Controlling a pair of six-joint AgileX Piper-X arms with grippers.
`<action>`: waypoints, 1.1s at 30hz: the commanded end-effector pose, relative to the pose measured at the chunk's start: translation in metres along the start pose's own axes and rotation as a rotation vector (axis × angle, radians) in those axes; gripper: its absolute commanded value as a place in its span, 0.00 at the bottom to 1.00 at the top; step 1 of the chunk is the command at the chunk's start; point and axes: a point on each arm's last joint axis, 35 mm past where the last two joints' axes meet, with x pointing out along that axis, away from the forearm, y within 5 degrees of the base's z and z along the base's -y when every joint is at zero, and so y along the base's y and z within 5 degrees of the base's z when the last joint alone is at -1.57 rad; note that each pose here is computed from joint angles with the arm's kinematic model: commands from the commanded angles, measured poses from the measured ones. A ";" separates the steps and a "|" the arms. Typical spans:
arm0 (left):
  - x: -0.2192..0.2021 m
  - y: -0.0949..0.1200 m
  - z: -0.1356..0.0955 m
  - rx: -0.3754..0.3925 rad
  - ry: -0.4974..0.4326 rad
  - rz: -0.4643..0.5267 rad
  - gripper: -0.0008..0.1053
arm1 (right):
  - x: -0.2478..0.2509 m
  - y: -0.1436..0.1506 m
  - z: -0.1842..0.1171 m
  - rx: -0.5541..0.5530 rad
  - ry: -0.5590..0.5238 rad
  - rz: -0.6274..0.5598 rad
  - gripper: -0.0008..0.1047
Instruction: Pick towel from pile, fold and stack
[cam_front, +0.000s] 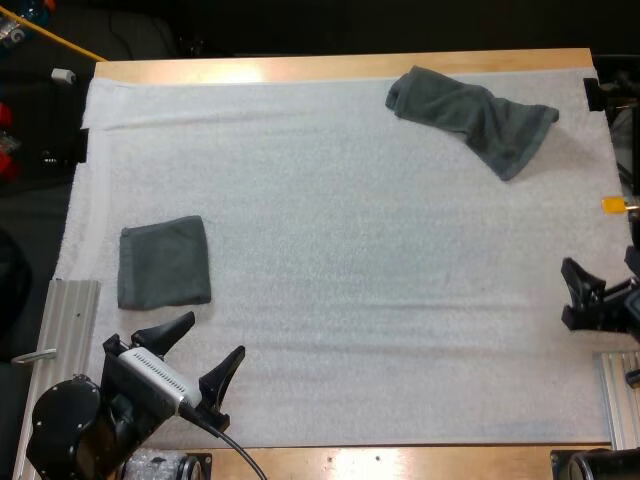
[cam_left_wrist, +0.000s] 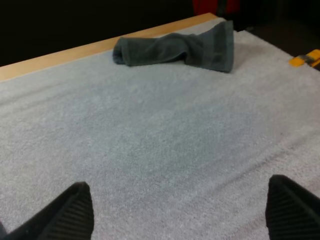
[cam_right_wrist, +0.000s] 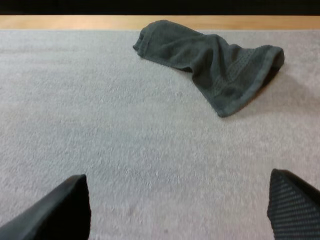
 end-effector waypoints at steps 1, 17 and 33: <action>-0.001 -0.002 0.003 0.010 -0.013 -0.020 0.66 | 0.002 -0.003 0.010 -0.016 -0.023 0.000 0.68; -0.001 -0.004 0.003 0.006 -0.005 -0.089 0.66 | 0.095 -0.030 0.040 0.144 0.105 -0.056 0.68; -0.001 -0.005 0.002 -0.018 0.005 -0.113 0.66 | 0.216 -0.045 0.018 0.271 0.257 -0.086 0.68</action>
